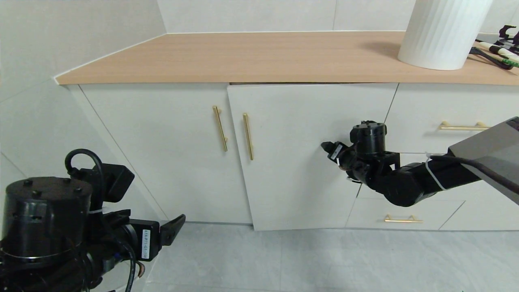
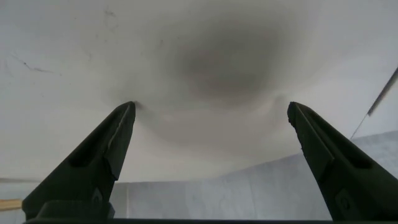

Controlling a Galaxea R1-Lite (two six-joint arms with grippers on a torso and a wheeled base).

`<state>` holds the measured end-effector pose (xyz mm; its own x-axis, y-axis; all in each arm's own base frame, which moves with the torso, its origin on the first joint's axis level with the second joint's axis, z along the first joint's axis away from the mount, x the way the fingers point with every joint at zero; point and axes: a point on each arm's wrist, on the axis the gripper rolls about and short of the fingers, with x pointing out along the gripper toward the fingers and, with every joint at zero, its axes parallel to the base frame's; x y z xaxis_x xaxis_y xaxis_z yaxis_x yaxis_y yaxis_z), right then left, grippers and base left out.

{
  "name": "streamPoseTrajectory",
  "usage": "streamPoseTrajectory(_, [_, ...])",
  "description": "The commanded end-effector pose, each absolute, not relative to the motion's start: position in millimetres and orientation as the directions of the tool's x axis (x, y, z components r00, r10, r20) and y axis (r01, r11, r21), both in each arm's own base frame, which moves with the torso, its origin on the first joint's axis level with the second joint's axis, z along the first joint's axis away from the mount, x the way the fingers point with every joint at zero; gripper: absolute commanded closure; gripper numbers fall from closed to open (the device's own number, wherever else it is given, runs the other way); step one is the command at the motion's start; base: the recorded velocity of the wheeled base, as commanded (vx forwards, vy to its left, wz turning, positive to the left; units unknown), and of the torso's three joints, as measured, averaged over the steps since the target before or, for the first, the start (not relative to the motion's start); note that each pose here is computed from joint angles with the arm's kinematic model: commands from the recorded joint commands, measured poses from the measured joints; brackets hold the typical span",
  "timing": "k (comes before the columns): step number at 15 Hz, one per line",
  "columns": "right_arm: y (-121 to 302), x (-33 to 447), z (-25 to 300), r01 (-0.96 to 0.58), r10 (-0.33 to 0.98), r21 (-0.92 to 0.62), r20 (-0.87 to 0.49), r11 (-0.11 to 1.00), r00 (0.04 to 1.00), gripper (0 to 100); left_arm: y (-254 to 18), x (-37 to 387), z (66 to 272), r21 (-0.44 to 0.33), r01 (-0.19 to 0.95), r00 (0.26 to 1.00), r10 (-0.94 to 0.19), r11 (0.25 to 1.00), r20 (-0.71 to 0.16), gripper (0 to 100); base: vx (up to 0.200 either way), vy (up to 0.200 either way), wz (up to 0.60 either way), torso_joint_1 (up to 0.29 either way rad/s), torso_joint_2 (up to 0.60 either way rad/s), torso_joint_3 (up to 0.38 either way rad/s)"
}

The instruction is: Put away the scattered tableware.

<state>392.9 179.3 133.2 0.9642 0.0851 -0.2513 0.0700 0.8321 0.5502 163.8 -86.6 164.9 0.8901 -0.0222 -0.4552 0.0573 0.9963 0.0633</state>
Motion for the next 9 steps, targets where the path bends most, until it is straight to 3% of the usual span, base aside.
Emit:
streamPoseTrajectory(1, [177.8,401.8,129.5,0.102,0.043,0.543,-0.246,0.833,0.968,0,-86.7,163.8,164.9,0.062,0.056,0.89,-0.022,0.996,-0.455,0,0.0,0.0,0.0,0.0,0.0,0.0])
streamPoseTrajectory(9, [169.3,395.1,145.7,0.107,0.021,0.553,-0.22,0.826,0.975,0,-86.6,163.6,165.8,0.059,0.058,0.892,-0.025,0.997,-0.452,0,0.0,0.0,0.0,0.0,0.0,0.0])
